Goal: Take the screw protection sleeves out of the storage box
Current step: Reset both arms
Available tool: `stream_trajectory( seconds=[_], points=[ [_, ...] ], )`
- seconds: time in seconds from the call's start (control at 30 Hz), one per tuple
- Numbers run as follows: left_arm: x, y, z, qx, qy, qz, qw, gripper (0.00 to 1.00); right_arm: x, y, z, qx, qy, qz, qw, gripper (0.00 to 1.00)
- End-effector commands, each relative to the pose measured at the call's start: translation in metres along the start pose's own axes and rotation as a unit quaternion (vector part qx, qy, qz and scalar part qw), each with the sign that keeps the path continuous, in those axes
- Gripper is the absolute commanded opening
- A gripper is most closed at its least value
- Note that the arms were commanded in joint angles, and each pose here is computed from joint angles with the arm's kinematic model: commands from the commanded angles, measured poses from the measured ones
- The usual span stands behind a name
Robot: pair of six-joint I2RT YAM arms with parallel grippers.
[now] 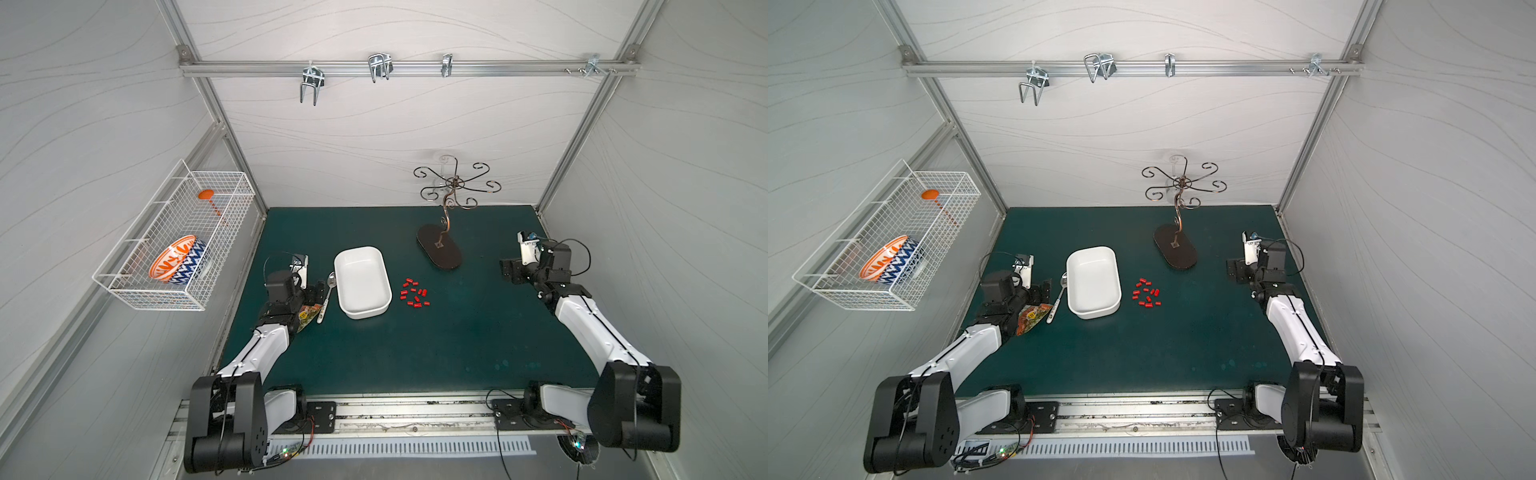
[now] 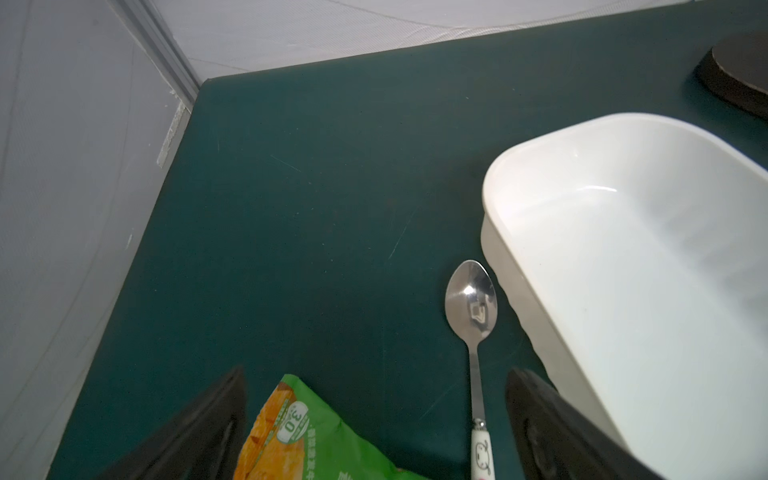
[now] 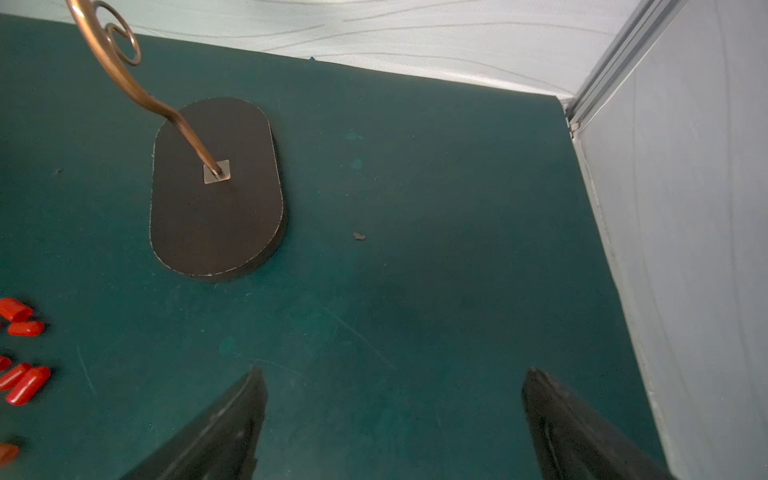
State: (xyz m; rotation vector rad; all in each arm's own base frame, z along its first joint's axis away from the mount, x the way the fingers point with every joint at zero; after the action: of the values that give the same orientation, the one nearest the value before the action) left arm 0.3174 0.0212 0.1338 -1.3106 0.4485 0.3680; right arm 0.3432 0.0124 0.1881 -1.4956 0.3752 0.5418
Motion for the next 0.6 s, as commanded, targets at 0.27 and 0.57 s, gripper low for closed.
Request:
stream_trajectory(
  seconds=[0.27,0.57],
  points=[
    [0.017,-0.034,0.009,-0.096,0.004,-0.086,0.992,1.00,0.045,0.030,0.056,-0.021,-0.062,-0.036,0.997,0.99],
    [0.019,-0.013,-0.003,-0.095,0.018,-0.143,0.985,1.00,0.057,0.052,0.050,-0.034,-0.025,-0.091,0.995,0.99]
  ],
)
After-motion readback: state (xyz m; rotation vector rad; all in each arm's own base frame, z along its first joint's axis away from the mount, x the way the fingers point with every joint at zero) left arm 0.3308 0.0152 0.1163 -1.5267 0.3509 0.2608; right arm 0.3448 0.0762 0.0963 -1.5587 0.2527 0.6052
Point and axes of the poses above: each gripper's point midway between its finger pads, its own x axis out along the fingers, its own z axis along the line the jaws close on, y = z × x, the point moved 4 cm from there along -x, back along the fingers, and after that the axes turned 8 degrees about x, right-handed, at the moved point
